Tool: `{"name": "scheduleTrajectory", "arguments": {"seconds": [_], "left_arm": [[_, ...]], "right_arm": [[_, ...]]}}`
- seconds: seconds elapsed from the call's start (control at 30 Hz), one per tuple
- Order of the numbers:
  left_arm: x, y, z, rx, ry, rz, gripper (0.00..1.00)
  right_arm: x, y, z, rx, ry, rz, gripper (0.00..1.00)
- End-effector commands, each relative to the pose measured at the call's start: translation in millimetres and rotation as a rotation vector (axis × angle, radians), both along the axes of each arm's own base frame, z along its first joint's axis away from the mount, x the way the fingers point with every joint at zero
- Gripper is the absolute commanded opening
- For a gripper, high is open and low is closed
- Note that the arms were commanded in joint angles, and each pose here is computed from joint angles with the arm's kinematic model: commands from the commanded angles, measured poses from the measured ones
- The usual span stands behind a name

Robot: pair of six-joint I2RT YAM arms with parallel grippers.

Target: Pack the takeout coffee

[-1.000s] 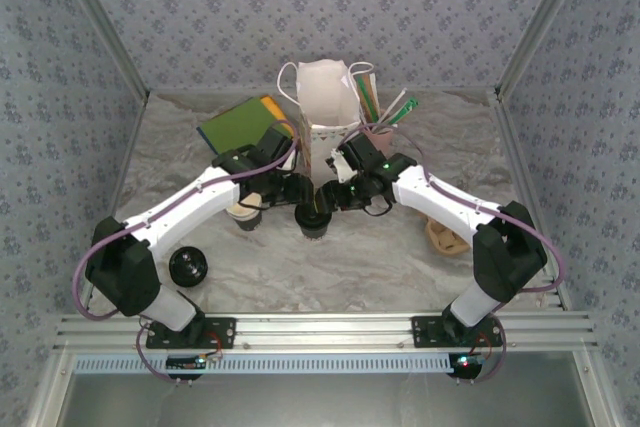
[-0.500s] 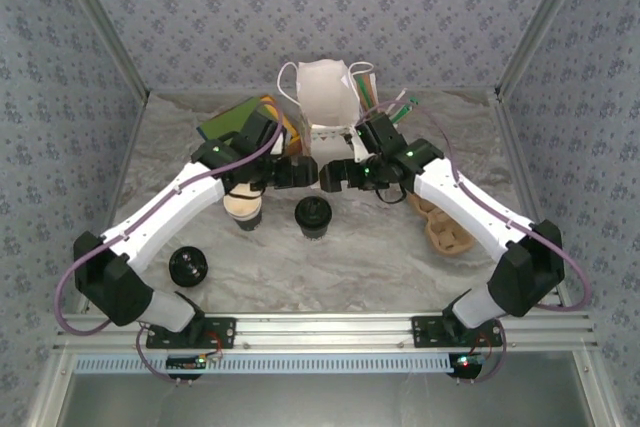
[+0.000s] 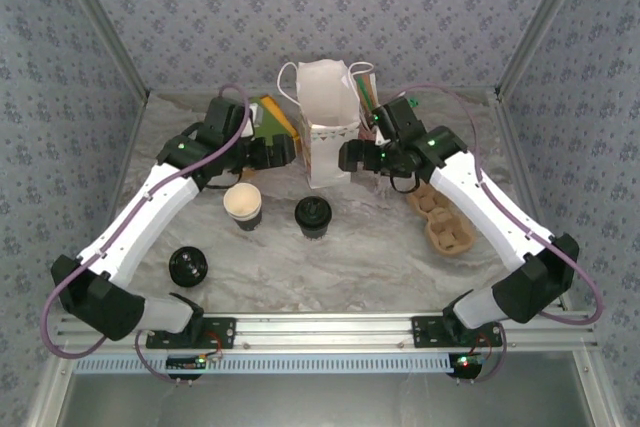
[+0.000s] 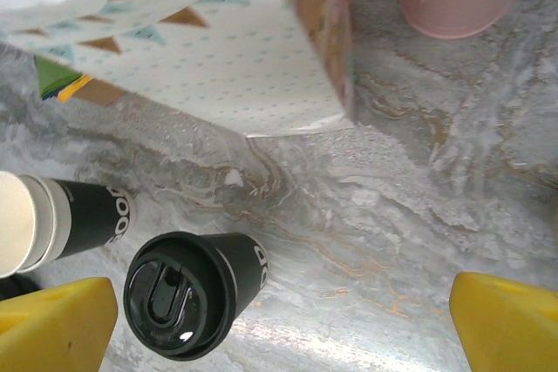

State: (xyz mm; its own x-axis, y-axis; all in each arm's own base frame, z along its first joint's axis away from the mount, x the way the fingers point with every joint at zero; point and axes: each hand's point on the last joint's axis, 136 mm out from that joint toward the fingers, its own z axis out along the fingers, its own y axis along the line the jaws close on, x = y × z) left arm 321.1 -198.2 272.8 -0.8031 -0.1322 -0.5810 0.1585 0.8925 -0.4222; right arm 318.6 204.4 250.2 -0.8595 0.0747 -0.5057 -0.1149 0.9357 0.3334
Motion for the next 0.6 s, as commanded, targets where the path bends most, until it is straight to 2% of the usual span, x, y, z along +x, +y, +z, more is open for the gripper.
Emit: {"name": "scheduleTrajectory", "arguments": {"seconds": [0.0, 0.33, 0.57], "left_arm": [[8.2, 0.9, 32.3, -0.031, -0.107, -0.017, 1.0], [16.4, -0.9, 37.5, -0.012, -0.114, -0.041, 1.0], [19.8, -15.7, 36.2, -0.06, -0.085, -0.077, 1.0]], "right_arm": [[-2.8, -21.1, 13.7, -0.002, 0.011, -0.092, 1.0], [3.6, -54.4, 22.6, 0.032, 0.003, -0.187, 1.0], [4.6, -69.5, 17.4, 0.048, 0.032, -0.211, 1.0]]}}
